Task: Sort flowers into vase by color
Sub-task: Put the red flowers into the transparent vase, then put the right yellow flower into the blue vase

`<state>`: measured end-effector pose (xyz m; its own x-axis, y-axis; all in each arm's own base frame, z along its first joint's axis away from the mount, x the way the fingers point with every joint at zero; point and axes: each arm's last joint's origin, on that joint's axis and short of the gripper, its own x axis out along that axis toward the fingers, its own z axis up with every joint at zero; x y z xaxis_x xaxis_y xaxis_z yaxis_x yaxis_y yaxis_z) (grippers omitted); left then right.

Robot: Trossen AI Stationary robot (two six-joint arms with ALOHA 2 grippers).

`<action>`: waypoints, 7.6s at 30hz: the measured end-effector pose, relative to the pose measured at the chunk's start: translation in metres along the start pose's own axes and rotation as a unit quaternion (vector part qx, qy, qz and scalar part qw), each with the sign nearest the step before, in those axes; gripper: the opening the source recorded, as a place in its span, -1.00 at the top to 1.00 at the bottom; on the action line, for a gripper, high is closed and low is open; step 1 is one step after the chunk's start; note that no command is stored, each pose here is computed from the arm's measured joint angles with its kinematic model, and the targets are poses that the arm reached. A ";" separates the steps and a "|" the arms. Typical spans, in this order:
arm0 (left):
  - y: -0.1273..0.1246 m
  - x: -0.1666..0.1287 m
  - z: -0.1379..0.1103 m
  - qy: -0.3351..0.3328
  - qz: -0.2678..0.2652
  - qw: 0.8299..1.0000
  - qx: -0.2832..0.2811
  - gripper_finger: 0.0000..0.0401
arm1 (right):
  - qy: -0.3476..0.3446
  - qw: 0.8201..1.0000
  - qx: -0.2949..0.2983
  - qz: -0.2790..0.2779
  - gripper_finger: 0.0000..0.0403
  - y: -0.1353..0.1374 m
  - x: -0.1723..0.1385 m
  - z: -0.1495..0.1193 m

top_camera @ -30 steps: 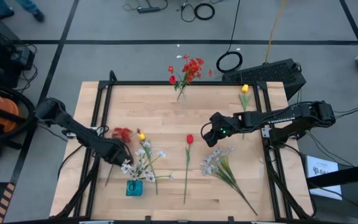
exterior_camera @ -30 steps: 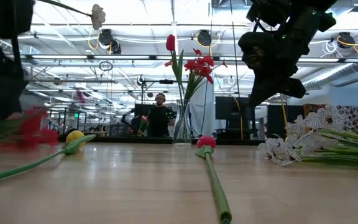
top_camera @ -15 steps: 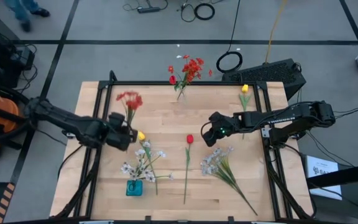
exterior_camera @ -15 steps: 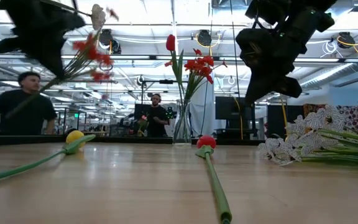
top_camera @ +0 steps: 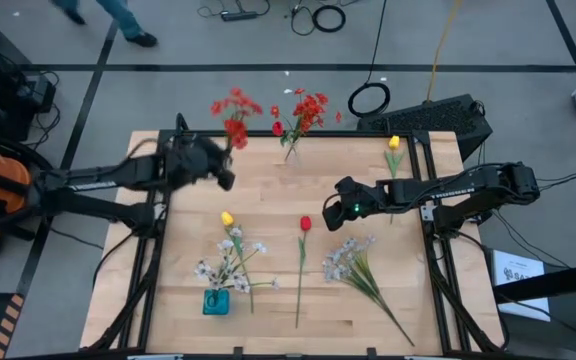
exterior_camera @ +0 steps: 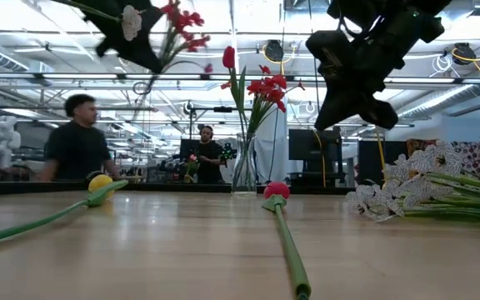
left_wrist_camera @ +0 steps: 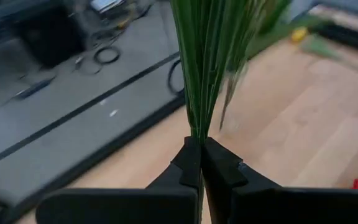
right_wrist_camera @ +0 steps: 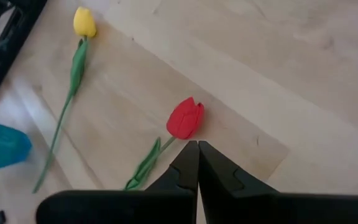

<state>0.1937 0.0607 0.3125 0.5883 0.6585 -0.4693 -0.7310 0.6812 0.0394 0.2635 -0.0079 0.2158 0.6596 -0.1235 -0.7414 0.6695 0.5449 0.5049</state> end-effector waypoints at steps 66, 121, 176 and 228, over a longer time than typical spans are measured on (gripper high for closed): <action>0.045 0.190 0.019 -0.274 -0.336 0.900 0.051 0.96 | -0.070 0.989 0.131 -0.003 1.00 0.007 -0.001 -0.002; 0.032 0.233 -0.015 -0.117 -0.313 0.941 0.061 0.89 | -0.079 0.989 0.125 -0.008 1.00 0.007 -0.001 -0.002; 0.029 0.112 -0.017 0.206 -0.143 0.968 -0.006 0.54 | -0.075 0.995 0.058 -0.013 1.00 0.007 -0.001 -0.002; 0.003 -0.011 -0.085 0.016 -0.295 0.946 -0.132 0.54 | 0.097 0.920 0.167 -0.340 0.94 -0.184 -0.006 -0.009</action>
<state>0.1552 0.0285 0.2430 0.9135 0.1752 -0.3671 -0.3415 0.8206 -0.4582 0.1335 -0.0996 0.1228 -0.0031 -0.1730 -0.9849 0.9940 0.1072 -0.0220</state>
